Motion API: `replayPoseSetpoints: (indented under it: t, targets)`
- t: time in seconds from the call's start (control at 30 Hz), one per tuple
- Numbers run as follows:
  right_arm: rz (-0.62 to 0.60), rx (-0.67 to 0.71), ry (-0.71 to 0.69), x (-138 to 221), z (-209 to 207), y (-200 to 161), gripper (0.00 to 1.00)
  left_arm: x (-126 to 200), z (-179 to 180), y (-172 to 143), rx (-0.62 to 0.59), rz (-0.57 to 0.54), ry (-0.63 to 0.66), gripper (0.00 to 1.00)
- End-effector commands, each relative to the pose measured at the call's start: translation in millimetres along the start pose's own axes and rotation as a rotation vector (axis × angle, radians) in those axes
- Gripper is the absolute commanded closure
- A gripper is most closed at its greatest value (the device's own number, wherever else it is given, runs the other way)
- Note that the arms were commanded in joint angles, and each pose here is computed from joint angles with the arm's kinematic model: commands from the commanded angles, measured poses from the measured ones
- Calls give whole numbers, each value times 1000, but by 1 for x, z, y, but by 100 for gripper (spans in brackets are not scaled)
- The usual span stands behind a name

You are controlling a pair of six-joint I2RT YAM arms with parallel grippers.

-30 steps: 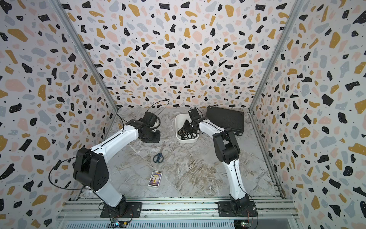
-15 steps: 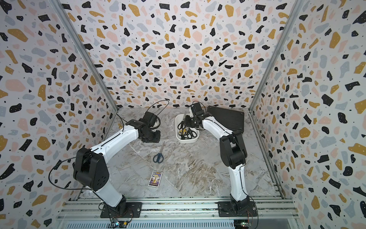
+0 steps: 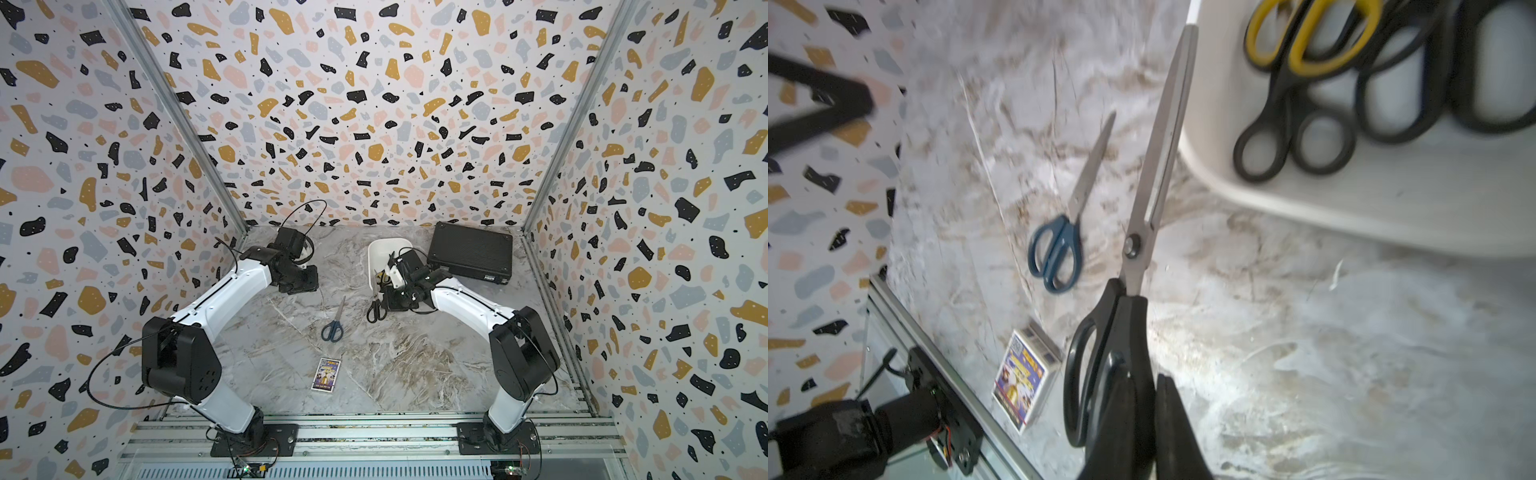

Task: Take the scissors out of the storage box
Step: Place the scissors at the center of the board.

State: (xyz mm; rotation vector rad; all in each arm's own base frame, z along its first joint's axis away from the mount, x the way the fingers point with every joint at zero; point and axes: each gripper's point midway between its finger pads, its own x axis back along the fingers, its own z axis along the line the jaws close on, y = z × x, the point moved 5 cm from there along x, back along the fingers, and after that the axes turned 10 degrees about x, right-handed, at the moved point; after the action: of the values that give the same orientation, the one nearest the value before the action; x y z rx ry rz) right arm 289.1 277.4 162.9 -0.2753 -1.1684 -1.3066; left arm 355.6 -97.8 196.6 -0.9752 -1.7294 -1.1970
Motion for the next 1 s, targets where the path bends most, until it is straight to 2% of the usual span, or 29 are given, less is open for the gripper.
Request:
replayPoseSetpoints:
  t: [0.0, 0.23, 0.4, 0.57, 0.8, 0.97]
  targets:
    - [-46, 3, 50, -2, 13, 7, 93, 14, 0, 0, 3, -13, -27, 59]
    - [6, -57, 69, -42, 20, 0, 94, 19, 7, -14, 20, -21, -36, 59]
    - [0, -71, -12, -51, 23, -9, 95, 25, 13, -25, 27, -34, -38, 59]
    - [-36, -143, -91, -66, 12, -14, 94, 28, 17, -33, 33, -37, -44, 59]
    - [-43, -169, -103, -81, 6, -16, 89, 31, 17, -33, 24, -45, -46, 59]
    - [-26, -154, -84, -88, 7, -15, 79, 31, 15, -31, 21, -45, -47, 59]
